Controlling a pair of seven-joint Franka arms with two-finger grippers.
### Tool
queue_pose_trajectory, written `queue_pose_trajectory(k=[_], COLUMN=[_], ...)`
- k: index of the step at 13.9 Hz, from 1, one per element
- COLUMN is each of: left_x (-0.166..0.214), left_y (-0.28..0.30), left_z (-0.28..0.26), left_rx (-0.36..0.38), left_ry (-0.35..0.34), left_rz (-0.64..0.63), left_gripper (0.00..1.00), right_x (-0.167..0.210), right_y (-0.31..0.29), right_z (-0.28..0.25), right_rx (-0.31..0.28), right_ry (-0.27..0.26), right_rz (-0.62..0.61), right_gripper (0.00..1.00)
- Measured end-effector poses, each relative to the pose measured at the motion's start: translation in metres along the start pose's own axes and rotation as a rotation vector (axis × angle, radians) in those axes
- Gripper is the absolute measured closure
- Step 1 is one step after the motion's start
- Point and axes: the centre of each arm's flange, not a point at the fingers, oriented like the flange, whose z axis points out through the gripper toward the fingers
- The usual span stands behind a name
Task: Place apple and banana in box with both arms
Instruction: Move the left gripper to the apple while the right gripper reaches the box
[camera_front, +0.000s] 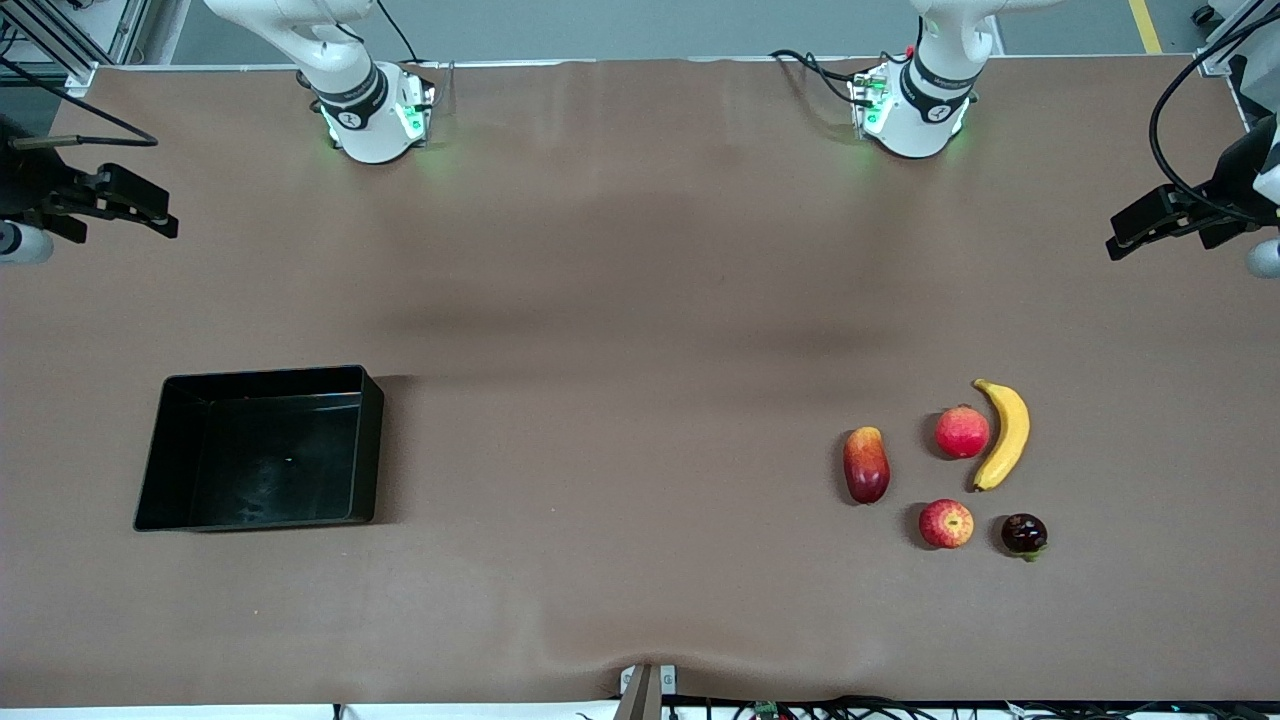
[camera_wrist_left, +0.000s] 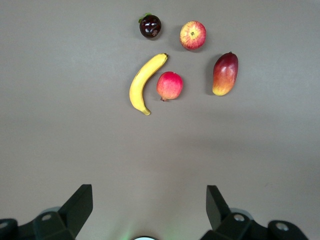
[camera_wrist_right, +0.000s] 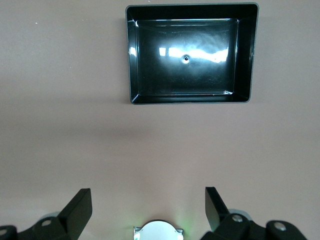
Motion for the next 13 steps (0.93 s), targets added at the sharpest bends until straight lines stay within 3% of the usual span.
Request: queue_pose_trajectory(k=[6,10,13], left_x=[0.005,0.043,0.076], left_y=[0.0,0.005,0.014], left_z=[0.008,0.053,0.094], left_rx=[0.002,0.015,0.002], left_ry=[-0.013,-0.015,0.007], left_rz=[0.0,0.011,0.023], left_gripper=[0.0,0.0,0.0], right_x=[0.0,0.002,0.021], right_y=[0.0,0.002,0.017], right_z=[0.0,0.005,0.042], right_rx=[0.0,0.001,0.003], right_ry=[-0.001,-0.009,-0.031], right_rz=[0.0,0.003,0.034], right_gripper=[0.0,0.0,0.0])
